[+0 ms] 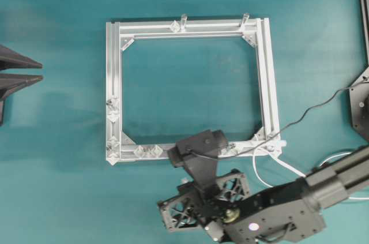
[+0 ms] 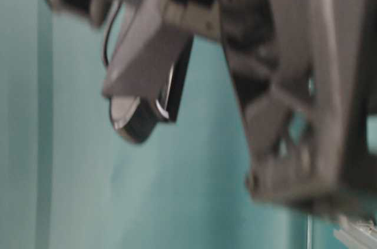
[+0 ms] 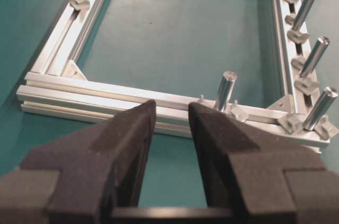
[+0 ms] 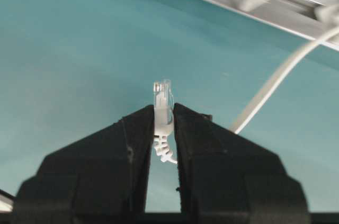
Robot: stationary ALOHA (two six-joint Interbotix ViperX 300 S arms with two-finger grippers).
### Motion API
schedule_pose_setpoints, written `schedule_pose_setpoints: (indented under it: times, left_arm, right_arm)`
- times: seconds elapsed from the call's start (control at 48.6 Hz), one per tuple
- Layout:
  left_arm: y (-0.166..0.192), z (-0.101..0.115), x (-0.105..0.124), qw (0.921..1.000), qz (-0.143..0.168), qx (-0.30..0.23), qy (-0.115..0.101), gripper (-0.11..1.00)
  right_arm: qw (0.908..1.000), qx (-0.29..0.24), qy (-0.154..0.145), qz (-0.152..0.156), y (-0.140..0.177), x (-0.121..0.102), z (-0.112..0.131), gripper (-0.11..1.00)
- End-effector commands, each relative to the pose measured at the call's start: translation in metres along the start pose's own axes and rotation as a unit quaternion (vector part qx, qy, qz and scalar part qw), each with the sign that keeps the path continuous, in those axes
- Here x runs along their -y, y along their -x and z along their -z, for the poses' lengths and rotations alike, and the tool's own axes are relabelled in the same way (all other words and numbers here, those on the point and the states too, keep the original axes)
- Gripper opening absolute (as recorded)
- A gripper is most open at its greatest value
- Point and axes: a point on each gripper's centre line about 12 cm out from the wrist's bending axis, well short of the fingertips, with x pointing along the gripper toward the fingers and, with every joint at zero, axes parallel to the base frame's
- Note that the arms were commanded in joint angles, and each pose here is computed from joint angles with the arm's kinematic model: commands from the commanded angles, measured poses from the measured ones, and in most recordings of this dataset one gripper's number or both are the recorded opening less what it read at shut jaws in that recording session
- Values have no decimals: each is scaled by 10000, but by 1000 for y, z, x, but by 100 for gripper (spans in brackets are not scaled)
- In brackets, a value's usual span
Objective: Move the cable alternately left and right between 8 closely spaced pins so it hooks onto each one.
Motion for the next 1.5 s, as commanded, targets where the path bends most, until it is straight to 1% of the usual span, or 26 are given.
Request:
schedule_pose_setpoints:
  times: [0.0, 0.185, 0.412, 0.474, 0.618, 0.824, 0.906, 1.112, 1.297, 1.482]
  left_arm:
    - [-1, -4, 0, 10000, -1, 38, 23, 37]
    - [-1, -4, 2, 10000, 65, 32, 5, 37]
    - [-1, -4, 4, 9999, 125, 35, -3, 37]
    - [0, -4, 4, 9999, 133, 34, -5, 37]
    - [0, -4, 4, 9999, 132, 26, -5, 36]
    - [0, -4, 4, 9999, 134, 34, 3, 37]
    - [0, -4, 4, 9999, 136, 49, 3, 37]
    - [1, -5, 4, 9999, 138, 72, -5, 37]
    - [1, -7, 4, 9999, 141, 95, -13, 37]
    - [1, -6, 4, 9999, 140, 88, -13, 37]
  right_arm:
    - [9995, -31, -90, -286, 12, -17, -5, 15]
    - [9989, -52, -203, -411, 4, -31, -9, 15]
    - [9988, 37, -207, -441, 0, -36, -13, 15]
    - [9988, 52, -224, -423, 0, -37, -15, 15]
    - [9991, 140, -270, -279, -3, -34, -24, 15]
    - [9995, 259, -159, -98, -9, -32, -38, 15]
    - [9995, 288, -117, -63, -12, -32, -46, 15]
    - [9993, 353, -120, 26, -19, -31, -62, 15]
    - [9989, 450, -108, 67, -23, -29, -70, 15]
    - [9988, 471, -122, 98, -25, -28, -73, 15]
